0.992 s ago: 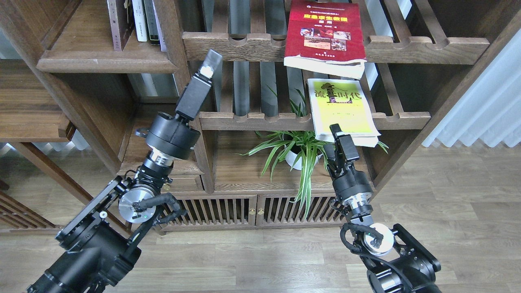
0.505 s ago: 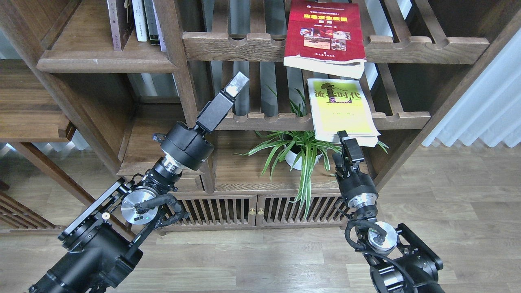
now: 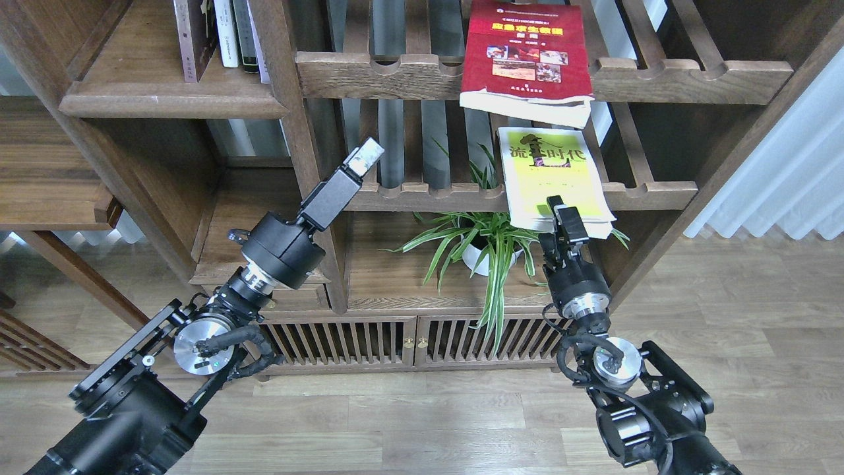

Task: Organize books on shelf
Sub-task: 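Move the right gripper to the yellow book's lower edge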

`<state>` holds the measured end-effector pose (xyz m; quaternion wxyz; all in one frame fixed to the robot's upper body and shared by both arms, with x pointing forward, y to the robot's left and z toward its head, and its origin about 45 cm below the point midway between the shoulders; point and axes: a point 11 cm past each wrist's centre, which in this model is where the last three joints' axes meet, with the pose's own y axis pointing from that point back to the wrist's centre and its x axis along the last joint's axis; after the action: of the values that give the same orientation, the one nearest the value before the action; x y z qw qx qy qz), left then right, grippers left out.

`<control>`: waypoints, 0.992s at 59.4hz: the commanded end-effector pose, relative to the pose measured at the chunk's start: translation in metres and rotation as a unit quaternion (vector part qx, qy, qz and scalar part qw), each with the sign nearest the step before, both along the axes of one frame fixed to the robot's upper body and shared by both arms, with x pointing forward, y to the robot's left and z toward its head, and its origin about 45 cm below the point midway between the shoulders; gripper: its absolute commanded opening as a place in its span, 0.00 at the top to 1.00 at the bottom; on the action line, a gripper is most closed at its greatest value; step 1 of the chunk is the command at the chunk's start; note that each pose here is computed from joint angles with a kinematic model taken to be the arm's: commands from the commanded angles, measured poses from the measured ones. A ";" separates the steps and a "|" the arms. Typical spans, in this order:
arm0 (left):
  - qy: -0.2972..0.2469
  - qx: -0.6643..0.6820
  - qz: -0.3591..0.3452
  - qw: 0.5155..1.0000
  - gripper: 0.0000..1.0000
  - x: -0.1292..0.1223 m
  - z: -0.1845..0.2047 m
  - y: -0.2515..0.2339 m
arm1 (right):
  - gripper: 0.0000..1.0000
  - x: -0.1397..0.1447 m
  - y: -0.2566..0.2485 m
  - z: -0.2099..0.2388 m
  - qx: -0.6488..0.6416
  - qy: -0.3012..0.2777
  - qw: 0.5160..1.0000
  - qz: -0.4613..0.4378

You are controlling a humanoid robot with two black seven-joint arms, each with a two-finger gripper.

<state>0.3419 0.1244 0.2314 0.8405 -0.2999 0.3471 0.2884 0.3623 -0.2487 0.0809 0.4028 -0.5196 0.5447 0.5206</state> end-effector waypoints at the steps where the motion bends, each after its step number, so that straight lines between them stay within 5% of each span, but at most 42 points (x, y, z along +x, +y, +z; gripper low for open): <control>1: 0.000 0.000 -0.002 1.000 0.12 0.000 0.000 -0.001 | 0.02 0.004 -0.001 -0.001 -0.005 0.009 1.000 -0.001; 15: -0.003 -0.002 -0.002 1.000 0.12 0.000 0.002 -0.001 | 0.04 0.016 -0.007 -0.003 -0.022 0.038 0.999 -0.011; 26: -0.003 -0.003 -0.002 1.000 0.12 0.000 0.002 -0.001 | 0.19 0.022 -0.019 0.003 -0.011 0.032 0.999 -0.035; 41: -0.002 -0.002 -0.003 1.000 0.12 -0.001 0.001 -0.002 | 0.23 0.022 -0.022 0.000 -0.013 0.050 0.998 -0.042; 54: -0.008 -0.007 -0.004 1.000 0.15 0.001 0.007 -0.004 | 0.38 0.022 -0.023 0.001 -0.009 0.046 0.998 -0.044; 59: -0.011 -0.007 -0.003 1.000 0.15 0.002 0.009 -0.003 | 0.51 0.021 -0.023 0.001 -0.007 0.045 0.998 -0.046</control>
<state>0.3430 0.1206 0.2386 0.8423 -0.3065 0.3432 0.2808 0.3840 -0.2716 0.0815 0.3947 -0.4734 0.5904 0.5210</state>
